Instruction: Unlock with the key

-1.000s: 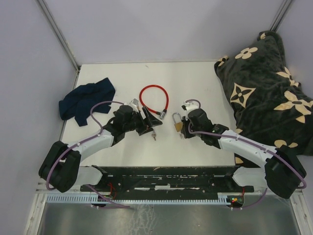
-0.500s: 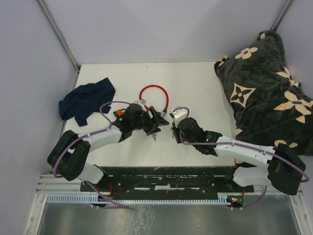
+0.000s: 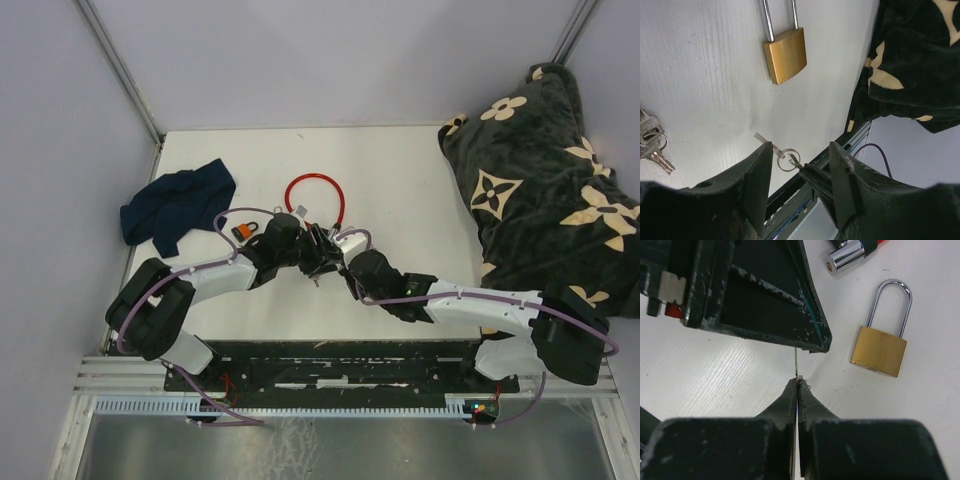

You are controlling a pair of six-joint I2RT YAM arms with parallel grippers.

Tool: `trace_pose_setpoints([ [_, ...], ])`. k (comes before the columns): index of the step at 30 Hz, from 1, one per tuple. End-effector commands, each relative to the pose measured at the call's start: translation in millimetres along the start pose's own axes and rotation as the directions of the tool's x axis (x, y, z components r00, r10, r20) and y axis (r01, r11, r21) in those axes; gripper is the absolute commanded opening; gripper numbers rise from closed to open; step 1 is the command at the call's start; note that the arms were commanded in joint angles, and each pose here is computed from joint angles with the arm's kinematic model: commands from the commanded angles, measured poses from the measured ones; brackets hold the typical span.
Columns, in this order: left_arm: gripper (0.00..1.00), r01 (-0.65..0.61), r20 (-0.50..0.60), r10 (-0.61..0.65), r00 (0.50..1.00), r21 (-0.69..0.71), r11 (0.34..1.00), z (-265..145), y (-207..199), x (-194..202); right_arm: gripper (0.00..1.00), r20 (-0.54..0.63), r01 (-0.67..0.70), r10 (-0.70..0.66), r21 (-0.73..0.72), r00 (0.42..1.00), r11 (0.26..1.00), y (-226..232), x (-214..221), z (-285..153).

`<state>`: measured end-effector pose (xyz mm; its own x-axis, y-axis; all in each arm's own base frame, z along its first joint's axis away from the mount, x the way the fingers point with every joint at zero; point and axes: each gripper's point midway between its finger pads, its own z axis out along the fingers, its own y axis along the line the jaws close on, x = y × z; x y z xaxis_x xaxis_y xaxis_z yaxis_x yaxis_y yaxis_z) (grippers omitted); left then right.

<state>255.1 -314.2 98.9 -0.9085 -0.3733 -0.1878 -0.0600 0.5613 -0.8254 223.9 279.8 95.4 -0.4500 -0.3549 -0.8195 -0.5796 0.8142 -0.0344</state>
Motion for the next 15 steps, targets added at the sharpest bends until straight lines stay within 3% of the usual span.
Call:
trace_pose_setpoints([
  [1,0.53,0.001,0.026,-0.002,1.000,0.050,0.999,4.7,-21.3,-7.3,0.02,0.103,-0.009,0.007,0.019,0.995,1.000,5.6,-36.0,0.6],
  [4,0.41,-0.005,0.027,0.004,1.000,0.043,0.999,6.7,-19.5,-5.8,0.02,0.109,0.001,-0.003,0.025,0.994,1.000,6.8,-37.6,1.1],
  [10,0.06,-0.059,0.072,0.055,0.996,0.055,0.997,4.4,-24.3,-13.6,0.02,0.125,-0.011,0.007,0.030,0.992,0.999,6.0,-40.3,-0.7],
  [12,0.03,-0.117,0.107,0.107,0.988,0.086,0.989,-0.1,-33.8,-19.1,0.03,0.140,-0.032,0.027,0.035,0.990,0.999,3.4,-42.6,-5.0],
  [15,0.03,-0.235,0.188,0.210,0.960,0.123,0.964,-12.4,-52.0,-31.0,0.19,0.171,-0.043,0.039,0.015,0.985,0.999,1.4,-52.5,-16.9],
])
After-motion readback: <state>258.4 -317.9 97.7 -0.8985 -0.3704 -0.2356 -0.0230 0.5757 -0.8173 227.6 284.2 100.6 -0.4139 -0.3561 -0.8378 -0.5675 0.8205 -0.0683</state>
